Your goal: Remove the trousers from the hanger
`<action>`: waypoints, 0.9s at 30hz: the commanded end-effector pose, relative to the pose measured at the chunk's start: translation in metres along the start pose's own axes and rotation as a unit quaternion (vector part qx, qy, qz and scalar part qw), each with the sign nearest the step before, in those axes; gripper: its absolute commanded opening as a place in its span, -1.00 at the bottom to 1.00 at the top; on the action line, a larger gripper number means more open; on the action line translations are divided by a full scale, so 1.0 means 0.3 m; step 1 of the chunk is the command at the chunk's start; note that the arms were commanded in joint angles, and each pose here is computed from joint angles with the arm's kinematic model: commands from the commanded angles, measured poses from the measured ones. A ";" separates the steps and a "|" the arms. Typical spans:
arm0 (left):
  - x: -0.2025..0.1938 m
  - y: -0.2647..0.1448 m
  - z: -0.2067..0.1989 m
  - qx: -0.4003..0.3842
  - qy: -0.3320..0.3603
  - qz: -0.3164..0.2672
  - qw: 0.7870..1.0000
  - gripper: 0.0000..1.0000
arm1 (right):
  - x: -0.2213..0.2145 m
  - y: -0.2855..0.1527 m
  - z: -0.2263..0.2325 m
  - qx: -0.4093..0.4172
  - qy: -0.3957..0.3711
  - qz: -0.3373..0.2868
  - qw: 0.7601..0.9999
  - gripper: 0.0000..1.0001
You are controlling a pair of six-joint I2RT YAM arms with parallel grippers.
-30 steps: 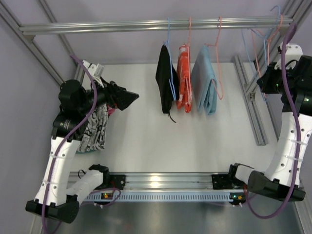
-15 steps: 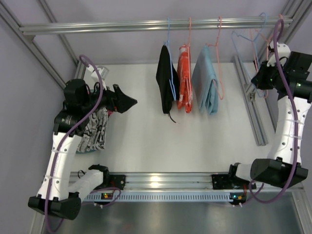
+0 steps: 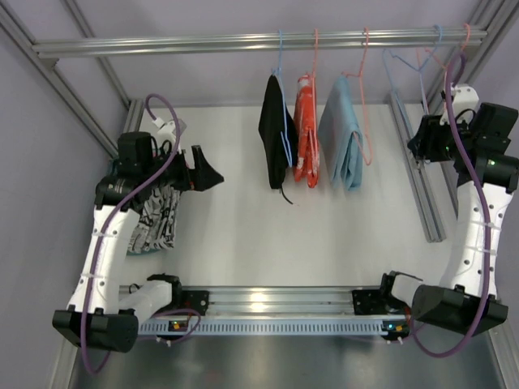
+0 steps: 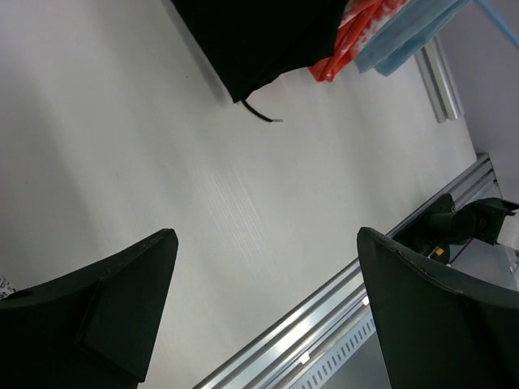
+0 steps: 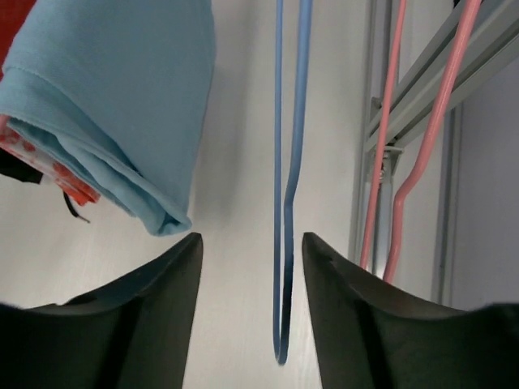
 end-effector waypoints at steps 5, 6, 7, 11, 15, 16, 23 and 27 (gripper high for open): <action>0.069 -0.014 0.026 0.077 0.009 0.015 0.997 0.97 | 0.022 -0.184 0.058 -0.027 -0.030 -0.029 0.999 0.86; 0.075 -0.016 0.025 0.082 0.012 0.013 0.996 0.97 | 0.020 -0.221 0.073 -0.036 -0.039 -0.039 0.998 0.99; 0.085 -0.023 0.024 0.090 0.018 0.006 0.996 0.97 | 0.012 -0.243 0.082 -0.040 -0.042 -0.038 0.998 0.99; 0.099 -0.038 0.020 0.105 0.023 -0.008 0.994 0.97 | 0.007 -0.353 0.148 -0.029 -0.053 -0.065 0.996 0.99; 0.097 -0.058 0.013 0.119 0.021 -0.023 0.992 0.97 | -0.030 -0.419 0.244 0.077 -0.077 -0.078 0.991 0.99; 0.090 -0.060 0.016 0.121 0.023 -0.023 0.992 0.97 | -0.059 -0.419 0.276 0.131 -0.071 -0.070 0.986 0.99; 0.006 -0.150 -0.004 0.137 0.053 -0.061 0.987 0.97 | -0.189 -0.391 0.356 0.255 -0.056 -0.060 0.963 0.99; -0.039 -0.202 0.022 0.192 0.066 -0.087 0.975 0.97 | -0.217 -0.389 0.362 0.245 -0.074 -0.068 0.964 0.99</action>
Point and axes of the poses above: each gripper's point midway between its finger pads, its own y axis out along the fingers, its own z axis along the line the jaws close on, x = y × z, the point moved 10 cm from there along -y, back along the fingers, and after that the axes turned 8 degrees about -y, right-handed, at the moved point
